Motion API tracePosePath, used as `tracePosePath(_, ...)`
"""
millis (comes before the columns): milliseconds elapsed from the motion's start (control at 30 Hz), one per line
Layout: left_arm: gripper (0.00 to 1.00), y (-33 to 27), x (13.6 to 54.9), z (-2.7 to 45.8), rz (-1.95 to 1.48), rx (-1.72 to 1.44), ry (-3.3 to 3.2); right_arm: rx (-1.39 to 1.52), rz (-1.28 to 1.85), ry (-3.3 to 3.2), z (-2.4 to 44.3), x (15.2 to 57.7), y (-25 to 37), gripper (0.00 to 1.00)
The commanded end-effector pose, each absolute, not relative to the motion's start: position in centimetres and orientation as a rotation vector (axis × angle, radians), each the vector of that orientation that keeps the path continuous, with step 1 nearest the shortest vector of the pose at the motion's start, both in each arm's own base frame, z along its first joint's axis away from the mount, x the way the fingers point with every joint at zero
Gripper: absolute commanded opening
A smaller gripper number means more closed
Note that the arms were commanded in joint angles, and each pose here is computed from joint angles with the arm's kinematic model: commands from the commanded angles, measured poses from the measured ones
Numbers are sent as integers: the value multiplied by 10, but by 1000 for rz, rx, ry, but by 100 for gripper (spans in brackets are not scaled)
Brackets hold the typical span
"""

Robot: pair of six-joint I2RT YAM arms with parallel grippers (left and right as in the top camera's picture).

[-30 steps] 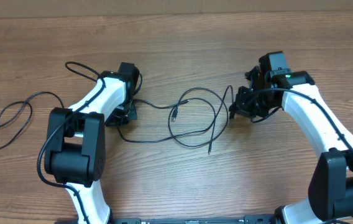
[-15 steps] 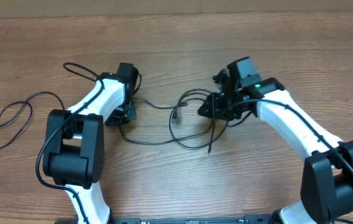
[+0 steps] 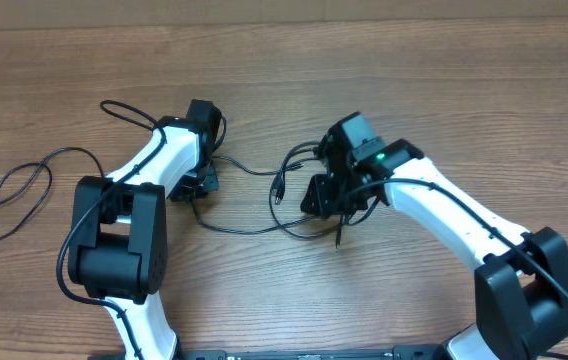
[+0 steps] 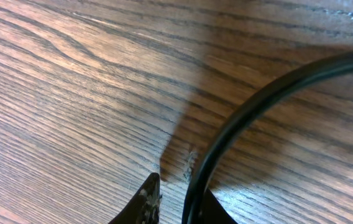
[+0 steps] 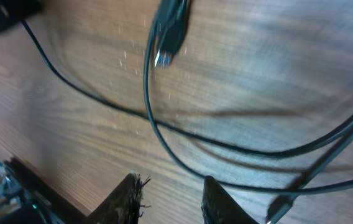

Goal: Untangle cables

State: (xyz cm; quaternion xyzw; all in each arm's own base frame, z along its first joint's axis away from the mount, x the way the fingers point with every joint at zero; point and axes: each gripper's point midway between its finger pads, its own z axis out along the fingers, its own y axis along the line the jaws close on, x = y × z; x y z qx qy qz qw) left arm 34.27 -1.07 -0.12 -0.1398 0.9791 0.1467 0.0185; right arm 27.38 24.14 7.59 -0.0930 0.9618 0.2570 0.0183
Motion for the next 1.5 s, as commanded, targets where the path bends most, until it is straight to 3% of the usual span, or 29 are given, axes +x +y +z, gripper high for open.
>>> tracePosePath(0,18,-21,325,-31,378,-462,3138,-289,759,3038,60,258,240,31)
tracePosePath(167,18,-24,325,-31,347,-465,3144,-47,610,3090,33,255,221,35)
tracePosePath(367,19,-25,326,-32,336,-466,3143,139,689,3029,30,268,230,38)
tracePosePath(533,20,-26,328,-32,330,-466,3135,-13,968,2907,55,282,265,38)
tracePosePath(867,20,-26,329,-32,327,-466,3132,112,878,2813,116,329,272,39)
tracePosePath(933,20,-26,329,-32,327,-466,3132,172,843,2780,121,339,269,35)
tracePosePath(1133,21,-26,329,-32,327,-466,3132,312,621,2665,106,369,260,33)
tracePosePath(1467,24,-26,329,-32,327,-466,3132,421,442,2625,60,378,271,26)
